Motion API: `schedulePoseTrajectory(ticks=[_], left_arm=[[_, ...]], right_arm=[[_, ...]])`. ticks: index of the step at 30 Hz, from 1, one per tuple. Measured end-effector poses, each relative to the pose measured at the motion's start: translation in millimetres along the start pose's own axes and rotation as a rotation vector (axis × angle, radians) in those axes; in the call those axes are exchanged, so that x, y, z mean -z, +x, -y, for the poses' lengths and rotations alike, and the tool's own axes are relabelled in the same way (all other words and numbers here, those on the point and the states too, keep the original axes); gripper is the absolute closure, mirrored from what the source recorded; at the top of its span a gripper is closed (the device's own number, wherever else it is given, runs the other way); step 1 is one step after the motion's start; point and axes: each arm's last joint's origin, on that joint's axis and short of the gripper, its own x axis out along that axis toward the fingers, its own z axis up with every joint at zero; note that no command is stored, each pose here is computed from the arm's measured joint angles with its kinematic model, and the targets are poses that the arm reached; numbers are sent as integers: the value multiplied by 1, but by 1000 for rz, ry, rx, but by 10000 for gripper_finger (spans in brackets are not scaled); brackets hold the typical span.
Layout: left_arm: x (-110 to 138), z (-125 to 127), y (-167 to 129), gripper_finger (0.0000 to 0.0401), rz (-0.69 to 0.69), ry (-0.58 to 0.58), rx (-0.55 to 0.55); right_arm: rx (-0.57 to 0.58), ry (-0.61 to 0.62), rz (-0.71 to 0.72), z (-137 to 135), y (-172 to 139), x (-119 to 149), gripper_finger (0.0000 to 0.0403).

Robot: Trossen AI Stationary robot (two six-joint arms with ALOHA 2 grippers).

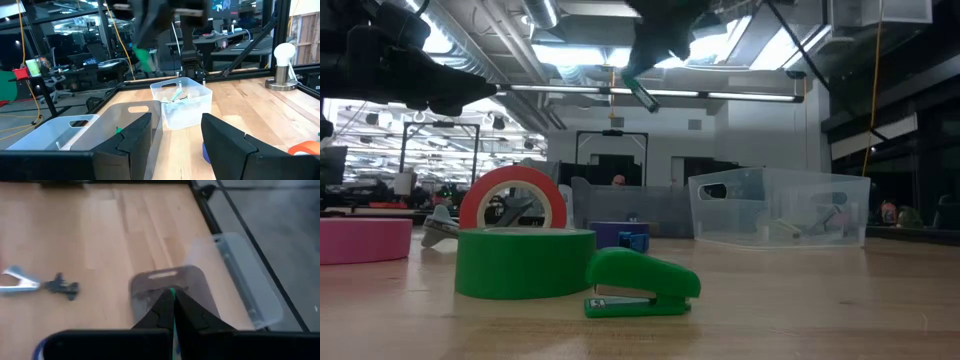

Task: Pick and place Stapler, Stapler remover, tape
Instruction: Put the green stapler into the black bin

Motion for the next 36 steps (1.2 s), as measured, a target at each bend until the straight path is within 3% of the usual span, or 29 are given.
schedulePoseTrajectory(ticks=[6, 18, 25, 36], left_arm=[[0, 0, 0, 232, 0, 0, 0], [0, 0, 0, 232, 0, 0, 0], [0, 0, 0, 232, 0, 0, 0], [0, 0, 0, 232, 0, 0, 0]], right_arm=[[30, 32, -37, 12, 21, 18, 400], [7, 38, -39, 9, 71, 83, 395], [8, 13, -11, 5, 79, 99, 347], [7, 0, 0, -4, 76, 97, 256]])
